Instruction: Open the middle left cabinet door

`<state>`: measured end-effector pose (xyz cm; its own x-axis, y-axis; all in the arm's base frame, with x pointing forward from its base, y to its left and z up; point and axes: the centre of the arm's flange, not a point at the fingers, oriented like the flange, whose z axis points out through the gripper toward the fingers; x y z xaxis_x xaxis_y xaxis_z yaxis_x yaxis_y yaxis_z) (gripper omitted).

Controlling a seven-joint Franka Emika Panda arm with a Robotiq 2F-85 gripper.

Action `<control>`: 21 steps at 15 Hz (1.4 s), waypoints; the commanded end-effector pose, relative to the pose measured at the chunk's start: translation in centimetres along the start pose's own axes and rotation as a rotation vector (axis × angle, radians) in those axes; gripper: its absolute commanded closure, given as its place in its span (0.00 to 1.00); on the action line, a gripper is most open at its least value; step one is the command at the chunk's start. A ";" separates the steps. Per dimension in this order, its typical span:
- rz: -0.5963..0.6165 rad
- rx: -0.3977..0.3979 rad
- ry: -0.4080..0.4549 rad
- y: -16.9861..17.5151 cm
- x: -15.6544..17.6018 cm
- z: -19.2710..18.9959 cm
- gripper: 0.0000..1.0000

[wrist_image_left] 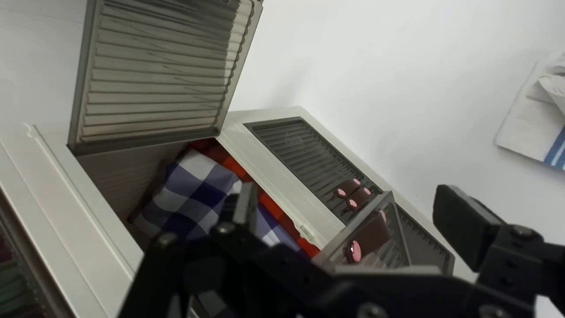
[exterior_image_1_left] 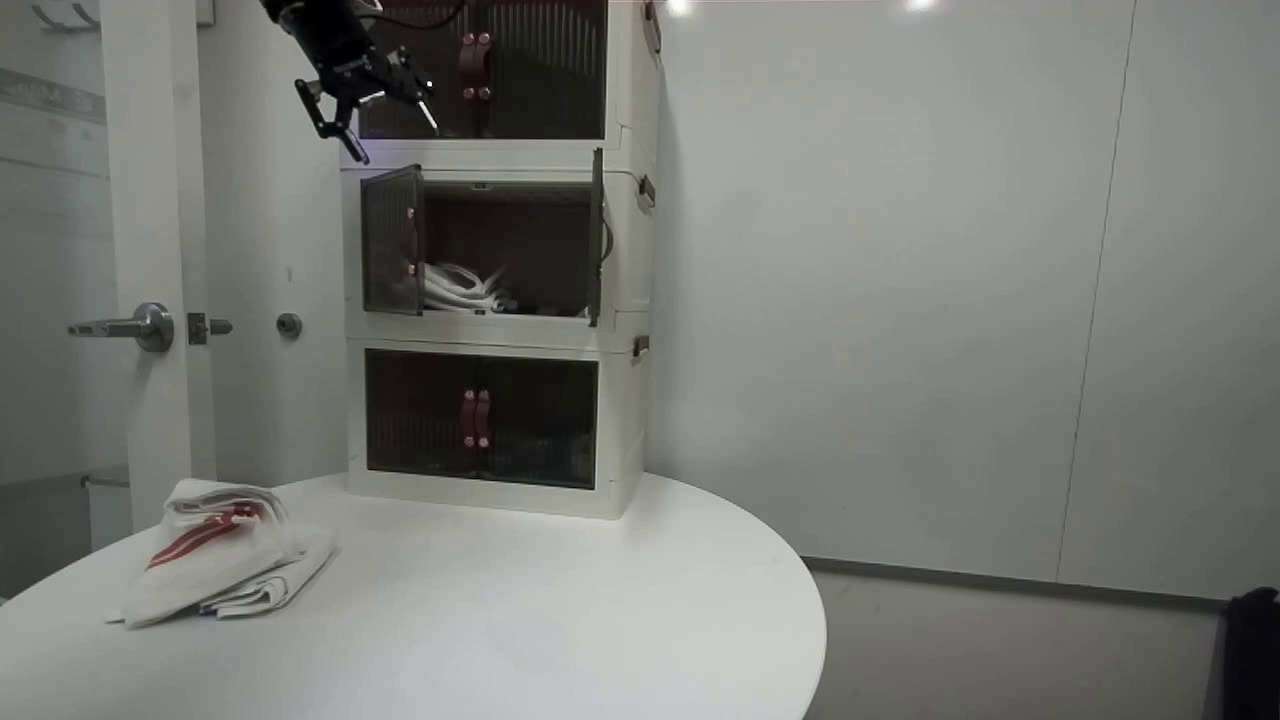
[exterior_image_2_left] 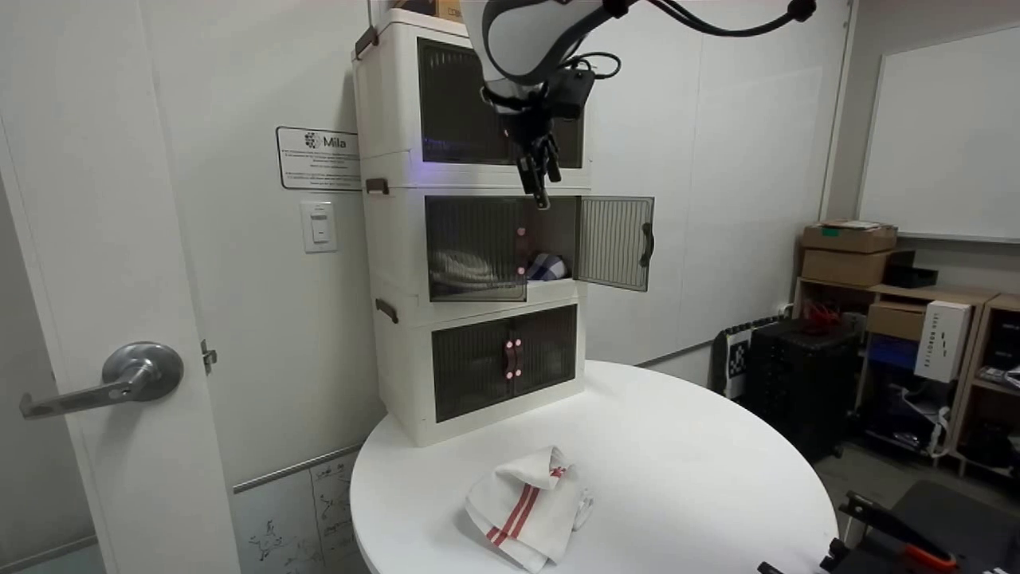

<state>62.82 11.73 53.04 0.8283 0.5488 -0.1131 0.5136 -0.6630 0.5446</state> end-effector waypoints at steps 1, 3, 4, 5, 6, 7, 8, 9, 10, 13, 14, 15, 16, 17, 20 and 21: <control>-0.088 0.051 0.018 1.2 2.2 0.1 0.00; -0.128 0.061 0.033 1.1 2.7 0.6 0.00; -0.141 0.060 0.042 1.0 2.9 0.8 0.00; -0.149 0.056 0.050 1.0 3.1 0.9 0.00; -0.156 0.052 0.061 1.0 3.3 1.0 0.00; -0.161 0.048 0.068 1.0 3.5 1.1 0.00; -0.162 0.045 0.078 1.0 3.7 1.1 0.00; -0.164 0.047 0.090 1.1 3.8 1.2 0.00; -0.163 0.051 0.100 1.1 3.9 1.2 0.00; -0.164 0.077 0.132 0.8 4.3 1.8 0.00; -0.164 0.086 0.145 0.7 4.3 2.0 0.00; -0.163 0.096 0.152 0.6 4.4 2.2 0.00; -0.161 0.107 0.158 0.4 4.5 2.3 0.00; -0.149 0.120 0.163 0.2 4.6 2.3 0.00; -0.120 0.163 0.183 -0.5 4.8 2.1 0.00; -0.114 0.176 0.189 -0.7 4.8 1.9 0.00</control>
<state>66.79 13.50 50.19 0.7147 0.6983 -0.0394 0.6471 -0.6389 0.4160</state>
